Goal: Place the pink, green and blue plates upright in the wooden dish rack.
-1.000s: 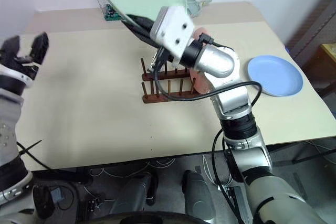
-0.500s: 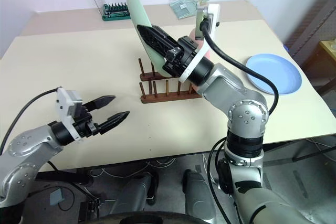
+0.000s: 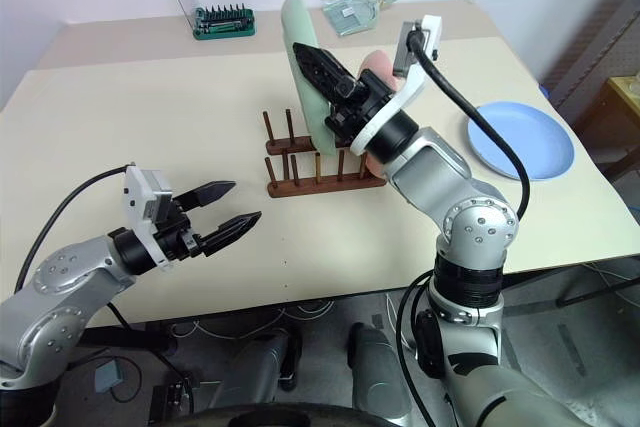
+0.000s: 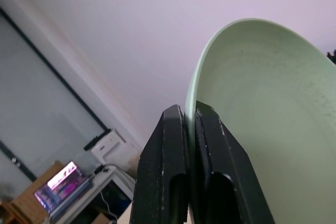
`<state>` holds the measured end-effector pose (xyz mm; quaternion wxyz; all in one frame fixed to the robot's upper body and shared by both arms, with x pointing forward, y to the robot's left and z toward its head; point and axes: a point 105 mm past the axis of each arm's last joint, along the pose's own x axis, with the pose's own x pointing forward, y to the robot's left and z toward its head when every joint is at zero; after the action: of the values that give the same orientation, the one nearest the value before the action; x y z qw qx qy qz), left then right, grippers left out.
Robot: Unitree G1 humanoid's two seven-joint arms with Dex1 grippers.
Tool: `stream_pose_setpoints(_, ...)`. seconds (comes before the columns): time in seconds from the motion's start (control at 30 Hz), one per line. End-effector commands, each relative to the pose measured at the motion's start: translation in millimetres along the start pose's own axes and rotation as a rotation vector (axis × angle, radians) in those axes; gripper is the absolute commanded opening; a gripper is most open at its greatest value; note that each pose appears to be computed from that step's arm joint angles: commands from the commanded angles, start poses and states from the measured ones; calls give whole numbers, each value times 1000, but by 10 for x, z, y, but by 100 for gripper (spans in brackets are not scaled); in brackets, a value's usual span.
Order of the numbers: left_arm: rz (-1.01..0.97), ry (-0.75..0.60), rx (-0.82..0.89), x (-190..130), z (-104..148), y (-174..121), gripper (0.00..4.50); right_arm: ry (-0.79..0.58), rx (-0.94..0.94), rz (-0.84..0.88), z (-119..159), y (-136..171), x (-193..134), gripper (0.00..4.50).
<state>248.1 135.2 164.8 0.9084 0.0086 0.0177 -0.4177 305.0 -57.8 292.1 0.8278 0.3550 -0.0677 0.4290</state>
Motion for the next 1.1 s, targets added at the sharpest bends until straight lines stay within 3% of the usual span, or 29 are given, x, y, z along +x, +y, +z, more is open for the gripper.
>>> stream_pose_setpoints(0.03,-36,-56,32,26,151,-98,395,-55,60,-26,88,-62,-12,0)
stream_pose_setpoints(0.33,-31,-63,39,29,172,-101,395,-65,147,-107,78,-235,-8,0)
stream_pose_setpoints(0.43,-31,-65,39,30,174,-102,401,-64,148,-111,79,-238,-10,98)
stream_pose_setpoints(0.67,-31,-66,37,38,173,-94,401,-60,129,-124,89,-251,-9,446)
stream_pose_setpoints(0.93,-28,-63,32,40,158,-90,401,-3,-107,-83,169,-164,0,446)
stream_pose_setpoints(1.1,-27,-64,34,42,154,-87,401,90,-393,1,222,-33,-27,446)
